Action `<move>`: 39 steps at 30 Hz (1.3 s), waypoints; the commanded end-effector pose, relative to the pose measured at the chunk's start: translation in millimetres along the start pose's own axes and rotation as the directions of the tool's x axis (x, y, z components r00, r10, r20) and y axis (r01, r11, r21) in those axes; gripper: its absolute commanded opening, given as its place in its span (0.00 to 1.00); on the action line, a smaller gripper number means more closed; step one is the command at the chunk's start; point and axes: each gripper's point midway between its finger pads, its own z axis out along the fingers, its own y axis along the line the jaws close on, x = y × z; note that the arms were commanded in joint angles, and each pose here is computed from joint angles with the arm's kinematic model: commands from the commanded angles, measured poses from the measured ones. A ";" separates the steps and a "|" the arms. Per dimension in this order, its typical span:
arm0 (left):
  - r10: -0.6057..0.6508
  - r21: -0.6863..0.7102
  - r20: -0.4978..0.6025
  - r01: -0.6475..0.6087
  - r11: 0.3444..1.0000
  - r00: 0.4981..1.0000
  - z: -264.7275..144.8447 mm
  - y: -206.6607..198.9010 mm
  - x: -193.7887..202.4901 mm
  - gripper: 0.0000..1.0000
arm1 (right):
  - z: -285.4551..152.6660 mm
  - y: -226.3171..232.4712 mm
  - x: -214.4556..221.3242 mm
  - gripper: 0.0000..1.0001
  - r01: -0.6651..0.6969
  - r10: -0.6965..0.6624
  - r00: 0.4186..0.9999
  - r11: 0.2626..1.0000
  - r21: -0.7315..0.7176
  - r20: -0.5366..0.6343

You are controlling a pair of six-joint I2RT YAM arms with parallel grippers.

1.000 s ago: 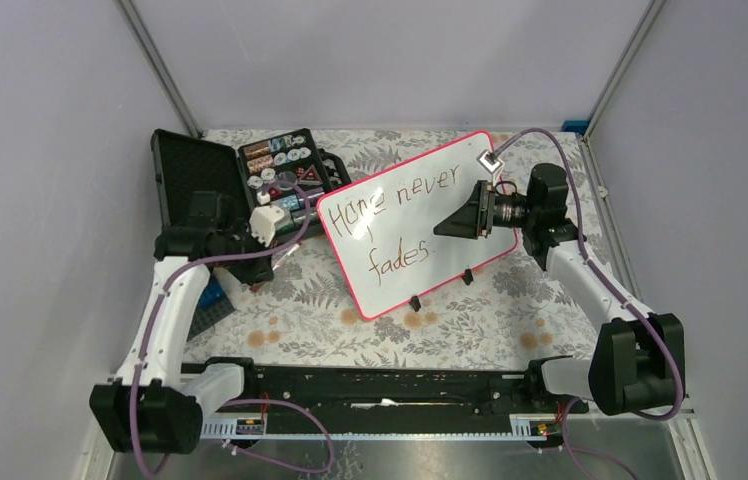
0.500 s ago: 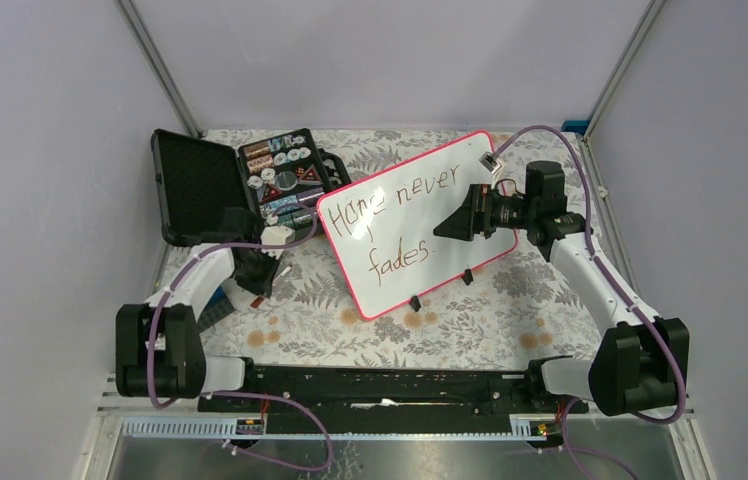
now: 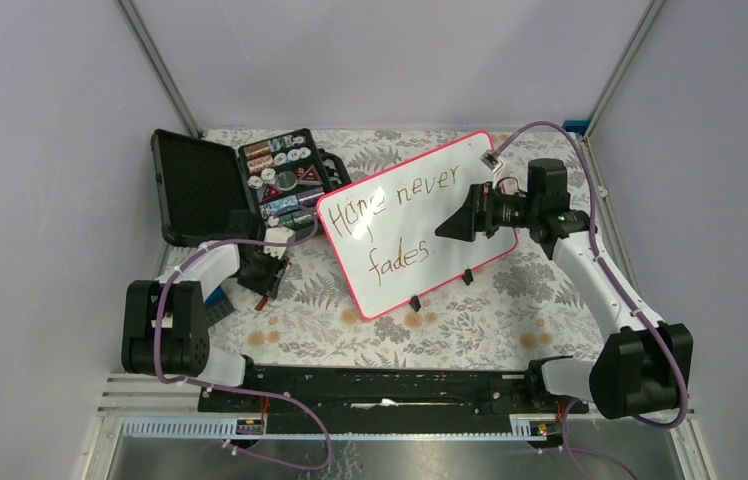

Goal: Write a sentence on the whiteboard
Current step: Put down the whiteboard marker at the center of the board, then reset both arms

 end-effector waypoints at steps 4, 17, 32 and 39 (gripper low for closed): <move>-0.002 0.011 0.038 0.001 1.000 0.999 -13.5 -0.3 -13.6 0.64 | -13.2 16.2 -21.4 1.00 0.116 -0.117 0.993 0.993 0.023 0.033; -0.006 0.060 0.255 -0.010 0.998 0.967 -116.3 -1.0 -115.9 0.99 | -41.2 13.8 -65.4 1.00 0.228 -0.238 0.971 0.957 0.178 0.037; -0.204 0.101 0.590 0.179 0.979 0.782 -215.1 62.0 -230.3 0.99 | -150.2 -70.5 -129.8 1.00 0.177 -0.274 0.952 0.855 0.487 0.136; -0.264 0.083 0.609 0.271 0.959 0.748 -216.9 90.7 -220.8 0.99 | -170.8 -113.3 -126.3 1.00 0.115 -0.222 0.965 0.835 0.539 0.139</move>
